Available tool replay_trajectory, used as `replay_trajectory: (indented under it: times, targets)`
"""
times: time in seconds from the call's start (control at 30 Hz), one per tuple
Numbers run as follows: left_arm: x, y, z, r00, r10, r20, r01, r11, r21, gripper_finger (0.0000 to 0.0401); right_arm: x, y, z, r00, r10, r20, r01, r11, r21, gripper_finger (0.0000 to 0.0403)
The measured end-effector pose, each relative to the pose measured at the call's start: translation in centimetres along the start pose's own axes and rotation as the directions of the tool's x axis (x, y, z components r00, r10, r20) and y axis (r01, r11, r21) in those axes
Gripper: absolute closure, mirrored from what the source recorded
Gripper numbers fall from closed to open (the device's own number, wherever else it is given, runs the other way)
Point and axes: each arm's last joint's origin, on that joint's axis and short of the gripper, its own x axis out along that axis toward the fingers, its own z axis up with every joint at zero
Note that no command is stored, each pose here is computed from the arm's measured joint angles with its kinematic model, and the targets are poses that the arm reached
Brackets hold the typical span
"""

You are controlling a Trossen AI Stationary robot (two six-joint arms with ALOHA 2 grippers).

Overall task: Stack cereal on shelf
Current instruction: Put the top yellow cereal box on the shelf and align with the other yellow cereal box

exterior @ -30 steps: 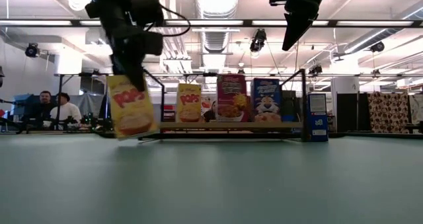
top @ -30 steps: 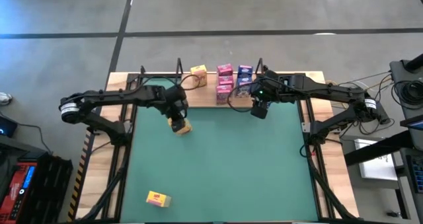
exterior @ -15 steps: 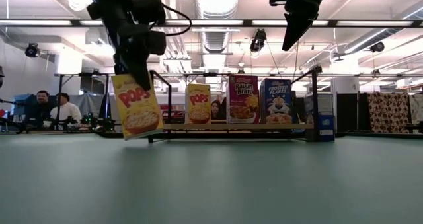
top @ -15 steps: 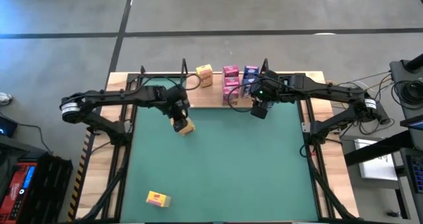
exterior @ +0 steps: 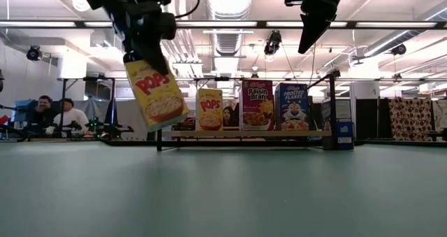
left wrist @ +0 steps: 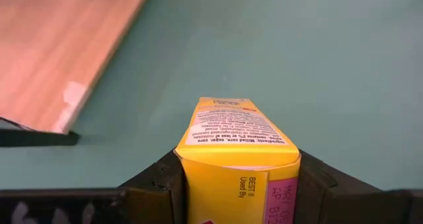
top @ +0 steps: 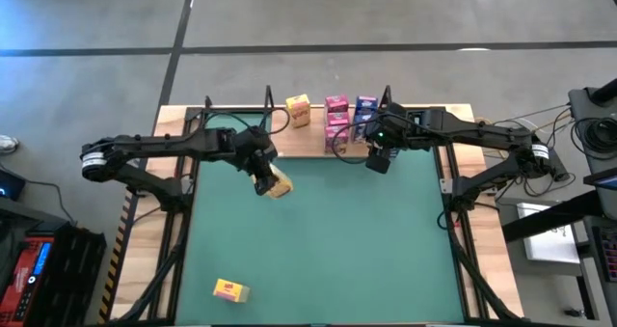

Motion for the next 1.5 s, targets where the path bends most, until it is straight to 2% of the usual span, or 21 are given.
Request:
replay_trajectory:
  times: [0.2, 0.33, 0.43, 0.53, 0.7, 0.93, 1.1, 1.5]
  targets:
    - [-1.5, -1.2, 2.5, 0.998, -0.018, 0.055, 0.013, 0.995, 0.096, 0.0250, 0.0, 0.0, 0.0, 1.000, 0.000, 0.000, 0.000, 1.000, -0.001, 0.0158]
    - [-2.6, -1.7, 4.7, 0.994, 0.053, 0.094, -0.071, 0.978, 0.197, 0.0250, 0.0, 0.0, 0.0, 1.000, 0.000, 0.000, 0.000, 1.000, 0.000, 0.0158]
    - [-2.3, -1.3, 5.8, 0.991, 0.125, 0.057, -0.135, 0.956, 0.261, 0.0250, 0.0, 0.0, 0.0, 1.000, 0.000, 0.000, 0.000, 1.000, -0.001, 0.0158]
    - [-1.3, -0.5, 6.6, 0.987, 0.163, 0.006, -0.156, 0.937, 0.313, 0.0250, 0.0, 0.0, 0.0, 1.000, 0.000, 0.000, 0.000, 1.000, -0.001, 0.0158]
    - [0.0, 1.3, 8.3, 0.979, 0.202, -0.008, -0.184, 0.908, 0.377, 0.0250, 0.0, 0.0, 0.0, 1.000, 0.000, 0.000, 0.000, 1.000, -0.002, 0.0158]
    - [1.9, 3.7, 10.5, 0.974, 0.225, -0.036, -0.189, 0.884, 0.428, 0.0241, 0.0, 0.0, 0.0, 1.000, 0.000, 0.000, 0.000, 1.000, 0.000, 0.0158]
    - [3.0, 5.1, 11.0, 0.969, 0.241, -0.052, -0.192, 0.868, 0.459, 0.0228, 0.0, 0.0, 0.0, 1.000, 0.000, 0.000, 0.000, 1.000, 0.000, 0.0158]
    - [3.7, 7.9, 11.9, 0.962, 0.273, 0.003, -0.246, 0.864, 0.438, 0.0223, 0.0, 0.0, 0.0, 1.000, 0.000, 0.000, 0.000, 1.000, -0.001, 0.0158]
